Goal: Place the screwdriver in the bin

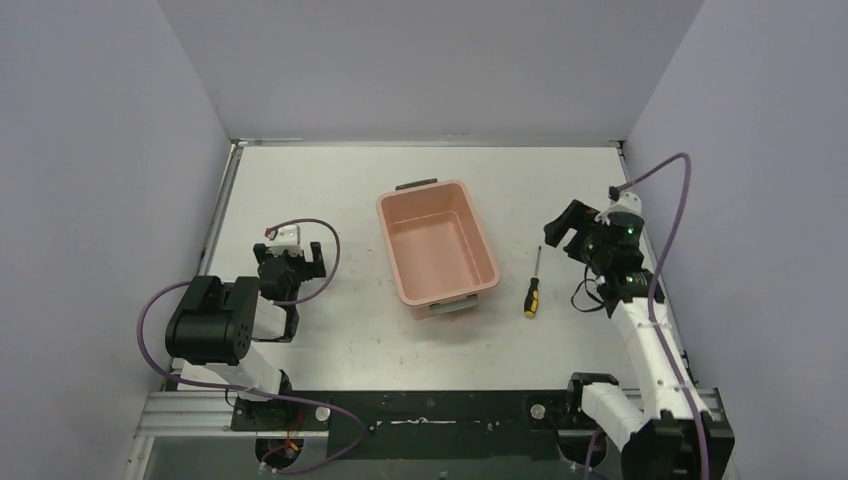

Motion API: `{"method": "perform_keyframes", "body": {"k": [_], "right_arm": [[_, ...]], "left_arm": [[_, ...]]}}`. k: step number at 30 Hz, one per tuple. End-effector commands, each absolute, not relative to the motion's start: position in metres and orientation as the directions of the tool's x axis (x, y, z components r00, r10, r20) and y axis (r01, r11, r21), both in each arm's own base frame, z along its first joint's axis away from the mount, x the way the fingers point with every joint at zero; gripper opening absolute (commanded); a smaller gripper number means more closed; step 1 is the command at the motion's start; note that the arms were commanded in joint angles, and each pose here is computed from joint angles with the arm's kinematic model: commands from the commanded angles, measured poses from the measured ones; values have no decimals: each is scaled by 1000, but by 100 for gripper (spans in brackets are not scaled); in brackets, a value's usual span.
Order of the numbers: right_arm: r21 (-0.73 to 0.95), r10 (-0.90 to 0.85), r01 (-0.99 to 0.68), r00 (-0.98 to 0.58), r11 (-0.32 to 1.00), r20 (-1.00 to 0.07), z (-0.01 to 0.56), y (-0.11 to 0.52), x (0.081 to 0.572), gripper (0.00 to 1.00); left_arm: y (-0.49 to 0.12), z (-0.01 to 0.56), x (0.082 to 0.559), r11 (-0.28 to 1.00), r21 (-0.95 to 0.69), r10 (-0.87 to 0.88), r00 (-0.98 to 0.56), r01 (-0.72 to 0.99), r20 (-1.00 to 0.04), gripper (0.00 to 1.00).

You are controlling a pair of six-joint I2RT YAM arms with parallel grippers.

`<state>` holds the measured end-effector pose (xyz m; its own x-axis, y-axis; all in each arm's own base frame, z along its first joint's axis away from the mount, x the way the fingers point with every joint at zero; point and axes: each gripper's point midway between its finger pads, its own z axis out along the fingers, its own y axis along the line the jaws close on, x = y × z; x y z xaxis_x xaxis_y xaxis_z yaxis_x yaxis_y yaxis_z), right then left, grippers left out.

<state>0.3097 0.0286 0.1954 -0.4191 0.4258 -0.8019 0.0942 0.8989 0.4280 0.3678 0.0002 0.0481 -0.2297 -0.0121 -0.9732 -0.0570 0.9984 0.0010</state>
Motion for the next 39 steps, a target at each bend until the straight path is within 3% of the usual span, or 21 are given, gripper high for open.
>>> {"method": "perform_keyframes", "body": {"k": [1, 8, 13, 21, 25, 33, 39], "right_arm": [[275, 381, 264, -644, 925, -664, 135, 20, 303, 84], [95, 291, 283, -811, 954, -508, 67, 36, 294, 83], [23, 249, 264, -871, 964, -424, 27, 42, 286, 71], [-13, 216, 242, -889, 970, -405, 19, 42, 288, 0], [-25, 187, 227, -853, 973, -487, 61, 38, 308, 0], [-18, 132, 194, -728, 981, -673, 197, 35, 344, 0], [118, 103, 15, -598, 993, -795, 285, 113, 362, 0]], "left_arm": [[-2, 73, 381, 999, -7, -14, -142, -46, -990, 97], [-2, 73, 381, 999, -7, -13, -141, -44, -990, 97], [-2, 73, 381, 999, -7, -14, -142, -44, -990, 97], [-2, 73, 381, 999, -8, -14, -141, -44, -990, 97], [-2, 73, 381, 999, -8, -14, -142, -44, -990, 97], [-2, 73, 381, 999, -7, -13, -141, -44, -990, 97], [-2, 73, 381, 999, -7, -13, -142, -45, -990, 97]]}}
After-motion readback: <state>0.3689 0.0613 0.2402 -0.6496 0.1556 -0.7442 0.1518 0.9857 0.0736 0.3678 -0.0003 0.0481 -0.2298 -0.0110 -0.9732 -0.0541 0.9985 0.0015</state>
